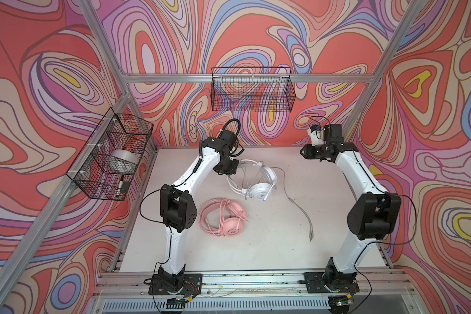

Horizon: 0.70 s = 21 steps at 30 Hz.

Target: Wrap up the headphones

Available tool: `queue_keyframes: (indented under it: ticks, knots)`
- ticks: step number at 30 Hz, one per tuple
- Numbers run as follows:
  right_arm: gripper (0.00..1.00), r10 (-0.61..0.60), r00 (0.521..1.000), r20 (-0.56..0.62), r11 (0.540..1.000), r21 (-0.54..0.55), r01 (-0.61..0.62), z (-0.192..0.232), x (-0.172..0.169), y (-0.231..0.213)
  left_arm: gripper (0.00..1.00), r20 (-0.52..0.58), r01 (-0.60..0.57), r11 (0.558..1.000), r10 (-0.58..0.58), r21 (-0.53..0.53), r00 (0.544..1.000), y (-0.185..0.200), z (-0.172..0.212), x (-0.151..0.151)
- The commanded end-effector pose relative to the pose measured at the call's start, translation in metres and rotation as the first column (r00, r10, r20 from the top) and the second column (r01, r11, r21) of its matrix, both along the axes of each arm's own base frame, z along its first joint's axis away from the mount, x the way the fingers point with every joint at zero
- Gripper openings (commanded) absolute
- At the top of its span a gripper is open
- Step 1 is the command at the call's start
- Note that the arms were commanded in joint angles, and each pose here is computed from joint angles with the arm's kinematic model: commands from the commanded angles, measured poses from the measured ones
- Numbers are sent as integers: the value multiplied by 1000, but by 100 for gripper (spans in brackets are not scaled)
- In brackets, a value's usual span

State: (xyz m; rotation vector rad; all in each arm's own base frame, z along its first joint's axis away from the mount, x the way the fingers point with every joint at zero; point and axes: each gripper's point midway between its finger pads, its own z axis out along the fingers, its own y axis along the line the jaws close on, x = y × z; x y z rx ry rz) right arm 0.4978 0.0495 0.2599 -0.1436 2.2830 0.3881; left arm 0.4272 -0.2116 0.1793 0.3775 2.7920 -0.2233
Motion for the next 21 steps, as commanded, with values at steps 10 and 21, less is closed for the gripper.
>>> queue_keyframes:
  ticks: [10, 21]
  knots:
    - [42, 302, 950, 84, 860, 405, -310, 67, -69, 127, 0, -1, -60, 998, 60, -15, 998, -2, 9, -1]
    - [46, 390, 921, 5, 834, 422, -356, 44, -85, 199, 0, -9, -90, 996, 90, 15, 996, 3, 5, -1]
